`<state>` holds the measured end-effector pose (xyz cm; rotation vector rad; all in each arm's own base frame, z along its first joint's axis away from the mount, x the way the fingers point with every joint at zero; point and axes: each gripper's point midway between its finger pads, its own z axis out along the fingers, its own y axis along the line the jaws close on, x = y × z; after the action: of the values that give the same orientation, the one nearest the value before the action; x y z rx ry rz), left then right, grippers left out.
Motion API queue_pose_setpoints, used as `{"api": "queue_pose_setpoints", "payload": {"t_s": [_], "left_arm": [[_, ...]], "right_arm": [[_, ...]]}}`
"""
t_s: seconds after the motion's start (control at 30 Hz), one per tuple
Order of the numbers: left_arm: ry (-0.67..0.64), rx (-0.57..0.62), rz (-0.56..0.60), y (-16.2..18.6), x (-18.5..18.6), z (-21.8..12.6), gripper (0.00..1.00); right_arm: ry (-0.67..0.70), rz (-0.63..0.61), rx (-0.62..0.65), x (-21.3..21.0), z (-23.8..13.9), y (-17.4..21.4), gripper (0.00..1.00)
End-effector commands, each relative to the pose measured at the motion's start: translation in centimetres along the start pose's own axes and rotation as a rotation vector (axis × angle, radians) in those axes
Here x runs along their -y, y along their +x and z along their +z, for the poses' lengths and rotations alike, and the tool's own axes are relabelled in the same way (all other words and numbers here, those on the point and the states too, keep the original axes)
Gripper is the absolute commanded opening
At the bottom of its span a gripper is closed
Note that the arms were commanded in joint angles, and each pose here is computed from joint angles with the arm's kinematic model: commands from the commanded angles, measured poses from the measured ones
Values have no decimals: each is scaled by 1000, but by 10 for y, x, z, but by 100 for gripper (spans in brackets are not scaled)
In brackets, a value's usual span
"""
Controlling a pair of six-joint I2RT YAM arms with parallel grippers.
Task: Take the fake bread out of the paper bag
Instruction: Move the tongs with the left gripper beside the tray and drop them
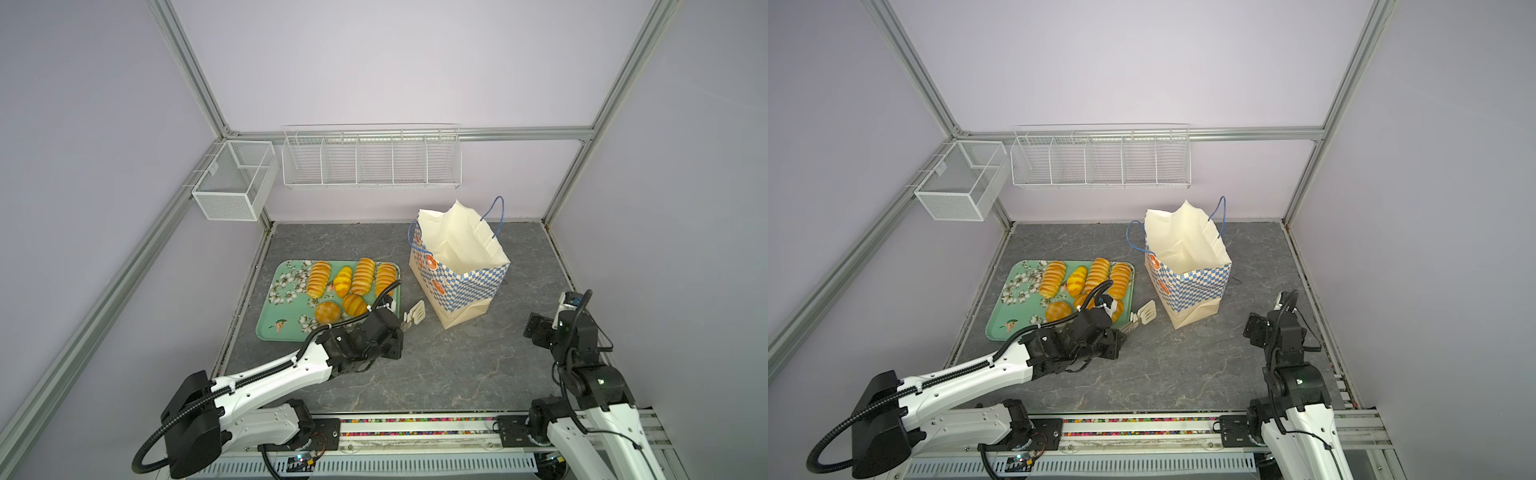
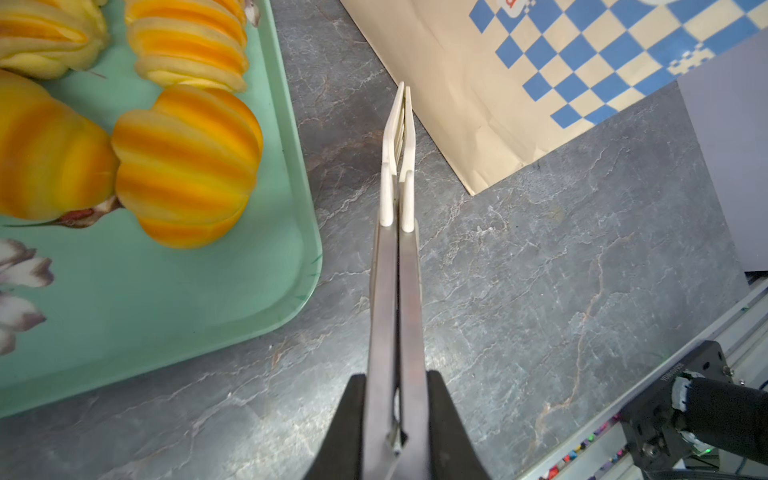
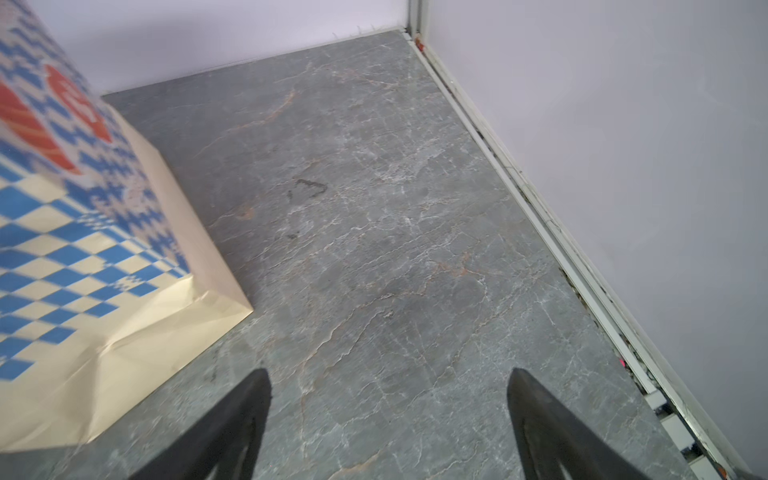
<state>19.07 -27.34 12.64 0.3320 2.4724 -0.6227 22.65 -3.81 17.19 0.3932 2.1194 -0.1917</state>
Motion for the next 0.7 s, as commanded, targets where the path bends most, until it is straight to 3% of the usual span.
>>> {"api": "queue_pose_setpoints", "payload": {"t_s": [0.0, 0.2, 0.37, 0.53, 0.67], "left_arm": [[43, 62, 23, -10, 14, 14, 0], [34, -46, 141, 18, 29, 41, 1], [-37, -124, 193, 37, 24, 54, 12], [-37, -167, 215, 53, 25, 60, 25], [-45, -195, 235, 61, 25, 62, 31]], "right_arm": [[80, 43, 91, 10, 10, -14, 89], [87, -29, 145, 6, 27, -15, 89], [109, -32, 206, 11, 33, -20, 89], [102, -31, 194, 8, 42, -20, 89], [76, -41, 187, 2, 46, -20, 89]]}}
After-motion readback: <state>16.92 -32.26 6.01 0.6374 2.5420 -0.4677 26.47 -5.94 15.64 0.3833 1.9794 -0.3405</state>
